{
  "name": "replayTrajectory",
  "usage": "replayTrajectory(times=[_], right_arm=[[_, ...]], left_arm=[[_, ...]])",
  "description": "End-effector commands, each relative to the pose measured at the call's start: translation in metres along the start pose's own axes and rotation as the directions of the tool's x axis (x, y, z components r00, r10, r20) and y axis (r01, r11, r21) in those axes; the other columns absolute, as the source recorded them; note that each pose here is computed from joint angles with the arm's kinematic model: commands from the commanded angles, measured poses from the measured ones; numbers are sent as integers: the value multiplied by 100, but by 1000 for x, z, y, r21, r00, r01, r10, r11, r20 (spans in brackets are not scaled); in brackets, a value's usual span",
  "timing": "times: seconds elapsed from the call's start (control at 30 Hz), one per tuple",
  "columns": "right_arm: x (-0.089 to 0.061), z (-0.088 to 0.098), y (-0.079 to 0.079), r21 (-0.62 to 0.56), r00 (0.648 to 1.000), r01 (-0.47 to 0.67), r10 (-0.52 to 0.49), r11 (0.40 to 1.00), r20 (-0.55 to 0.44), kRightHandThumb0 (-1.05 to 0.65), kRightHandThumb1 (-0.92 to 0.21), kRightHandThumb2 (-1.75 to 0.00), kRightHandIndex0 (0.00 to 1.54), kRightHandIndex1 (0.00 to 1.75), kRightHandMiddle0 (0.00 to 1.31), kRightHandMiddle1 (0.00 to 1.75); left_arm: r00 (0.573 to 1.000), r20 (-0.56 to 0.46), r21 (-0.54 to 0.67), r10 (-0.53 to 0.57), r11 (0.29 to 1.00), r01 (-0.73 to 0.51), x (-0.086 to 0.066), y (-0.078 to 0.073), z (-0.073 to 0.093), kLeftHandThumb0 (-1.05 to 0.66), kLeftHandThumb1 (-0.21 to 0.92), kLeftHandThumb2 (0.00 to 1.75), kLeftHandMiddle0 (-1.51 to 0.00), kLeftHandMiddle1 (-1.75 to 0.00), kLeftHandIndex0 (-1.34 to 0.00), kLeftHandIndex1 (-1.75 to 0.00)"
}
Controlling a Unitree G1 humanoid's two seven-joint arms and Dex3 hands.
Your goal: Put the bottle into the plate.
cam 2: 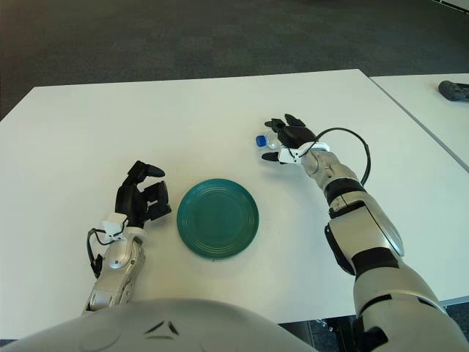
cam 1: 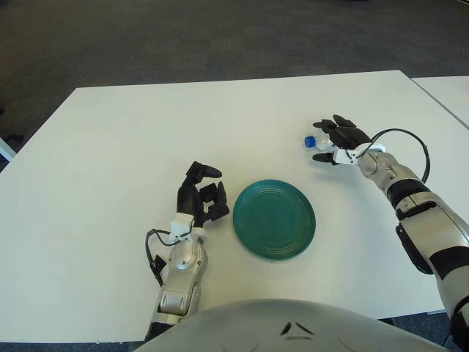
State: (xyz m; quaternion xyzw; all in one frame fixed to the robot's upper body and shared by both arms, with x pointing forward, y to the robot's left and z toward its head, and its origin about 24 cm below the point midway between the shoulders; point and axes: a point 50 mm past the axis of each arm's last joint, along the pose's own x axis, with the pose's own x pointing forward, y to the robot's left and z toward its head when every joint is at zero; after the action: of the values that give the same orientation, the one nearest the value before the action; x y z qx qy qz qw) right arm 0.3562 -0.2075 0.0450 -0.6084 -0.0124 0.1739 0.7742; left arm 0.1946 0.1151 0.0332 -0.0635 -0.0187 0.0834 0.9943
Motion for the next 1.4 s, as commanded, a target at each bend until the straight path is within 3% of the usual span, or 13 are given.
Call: replayTrajectory(times=[0.0, 0.07, 0.1, 0.2, 0.5, 0.77, 0.8, 0.9, 1.1, 1.37], right_arm=[[-4, -1, 14, -8, 1000, -21, 21, 1000, -2, -92, -92, -26, 27, 90, 0, 146], [-5, -1, 14, -14, 1000, 6, -6, 1000, 11, -86, -91, -23, 36, 132, 6, 160], [-5, -1, 14, -16, 1000, 18, -17, 1000, 16, -81, -90, -21, 46, 147, 15, 165], [-7, 0, 14, -2, 998, 59, -59, 998, 31, -74, -88, -17, 65, 166, 32, 172], [-8, 2, 14, 25, 991, 124, -125, 992, 53, -69, -88, -15, 93, 174, 66, 175], [-9, 3, 13, 49, 985, 160, -163, 986, 58, -61, -87, -14, 107, 175, 83, 175], [-9, 2, 12, 55, 984, 167, -170, 984, 55, -58, -84, -18, 108, 175, 84, 175], [-10, 2, 12, 69, 982, 181, -185, 981, 51, -46, -57, -66, 113, 175, 89, 175], [-13, 1, 13, 90, 977, 202, -207, 975, 51, -26, -33, -114, 121, 175, 101, 175], [-17, 1, 14, 128, 971, 222, -231, 967, 60, -8, -15, -149, 130, 175, 111, 175]], left_arm=[[1000, 12, -40, 15, 999, -15, -1, -6, 4, -48, 32, 131, -132, -175, -61, -175], [1000, 13, -42, 16, 999, -16, -1, -6, 4, -48, 32, 131, -132, -175, -61, -175], [1000, 13, -43, 16, 999, -16, -1, -6, 4, -48, 33, 131, -132, -175, -61, -175], [1000, 13, -44, 17, 999, -16, 0, -7, 4, -48, 33, 131, -132, -175, -61, -175], [1000, 16, -44, 14, 999, -13, 0, -6, 5, -49, 32, 131, -132, -175, -62, -175], [1000, 16, -44, 20, 999, -20, 0, -6, 5, -49, 32, 132, -132, -175, -62, -175], [1000, 17, -44, 22, 999, -22, 0, -6, 5, -49, 32, 132, -132, -175, -62, -175], [1000, 19, -45, 23, 999, -22, 1, -7, 5, -49, 32, 131, -132, -175, -62, -175], [999, 29, -48, 16, 999, -14, 1, -7, 6, -48, 32, 131, -132, -175, -61, -175], [1000, 27, -50, 13, 999, -12, 2, -6, 6, -48, 33, 131, -133, -175, -61, -175]])
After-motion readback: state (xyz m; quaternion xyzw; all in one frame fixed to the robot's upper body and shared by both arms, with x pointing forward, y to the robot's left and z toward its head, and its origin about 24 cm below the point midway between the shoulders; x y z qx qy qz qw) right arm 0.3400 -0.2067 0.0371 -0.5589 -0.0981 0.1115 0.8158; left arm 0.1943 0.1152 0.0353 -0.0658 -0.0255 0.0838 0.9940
